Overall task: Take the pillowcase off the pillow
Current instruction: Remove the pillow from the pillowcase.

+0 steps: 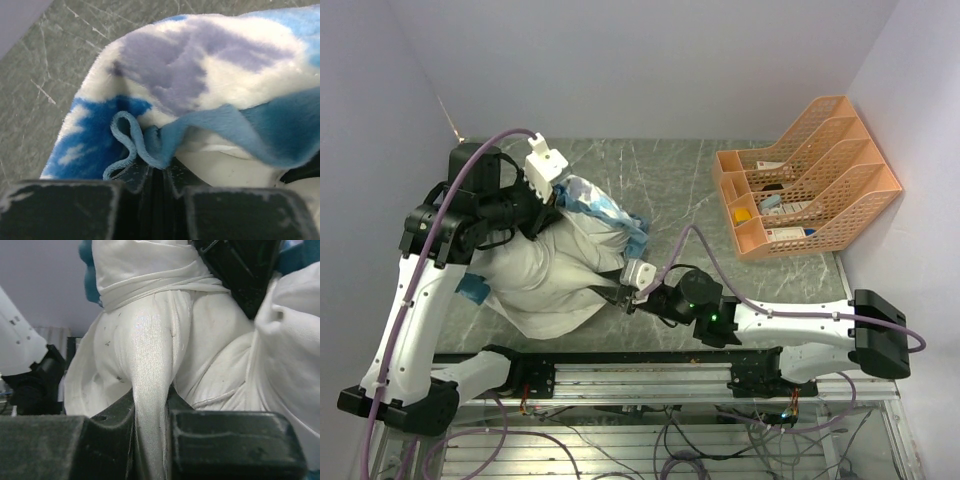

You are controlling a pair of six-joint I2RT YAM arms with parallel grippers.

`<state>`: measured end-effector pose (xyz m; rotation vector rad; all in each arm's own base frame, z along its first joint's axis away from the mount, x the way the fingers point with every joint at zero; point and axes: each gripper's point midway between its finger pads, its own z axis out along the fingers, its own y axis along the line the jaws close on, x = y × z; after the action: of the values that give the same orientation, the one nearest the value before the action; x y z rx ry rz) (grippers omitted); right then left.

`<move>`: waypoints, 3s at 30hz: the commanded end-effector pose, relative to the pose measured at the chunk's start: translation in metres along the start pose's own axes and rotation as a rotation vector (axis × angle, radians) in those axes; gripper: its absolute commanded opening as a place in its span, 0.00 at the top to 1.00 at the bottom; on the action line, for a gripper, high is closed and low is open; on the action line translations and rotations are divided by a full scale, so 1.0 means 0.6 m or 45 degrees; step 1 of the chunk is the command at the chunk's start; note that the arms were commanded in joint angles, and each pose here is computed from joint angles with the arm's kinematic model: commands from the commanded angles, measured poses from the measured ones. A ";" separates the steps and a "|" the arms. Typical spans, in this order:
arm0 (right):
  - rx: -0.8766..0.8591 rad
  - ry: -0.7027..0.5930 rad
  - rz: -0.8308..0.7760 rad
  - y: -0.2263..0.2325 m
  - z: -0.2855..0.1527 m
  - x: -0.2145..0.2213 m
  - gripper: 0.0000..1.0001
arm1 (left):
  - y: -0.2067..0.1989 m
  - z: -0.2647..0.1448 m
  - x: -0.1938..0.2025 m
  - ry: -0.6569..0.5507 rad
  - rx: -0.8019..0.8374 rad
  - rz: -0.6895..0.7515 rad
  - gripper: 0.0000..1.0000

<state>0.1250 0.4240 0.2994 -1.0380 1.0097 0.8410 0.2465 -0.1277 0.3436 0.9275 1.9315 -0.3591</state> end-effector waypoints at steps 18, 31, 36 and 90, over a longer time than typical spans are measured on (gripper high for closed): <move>-0.665 -0.038 0.082 0.242 0.130 -0.038 1.00 | -0.132 0.100 -0.103 -0.278 0.586 -0.069 0.55; -0.843 0.033 -0.020 0.361 0.122 -0.021 1.00 | 0.009 0.201 -0.107 -0.218 -0.027 -0.117 0.64; -0.624 -0.027 -0.049 0.280 0.076 -0.059 1.00 | 0.152 0.153 -0.076 -0.132 -0.573 -0.066 0.75; 0.831 0.030 0.943 -0.130 -0.060 -0.020 0.00 | -0.155 0.034 0.010 -0.045 0.751 -0.208 0.73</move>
<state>0.1386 0.3922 0.3222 -0.3484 1.5500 1.1540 0.2259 -0.1932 0.3209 1.0607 1.8647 -0.8804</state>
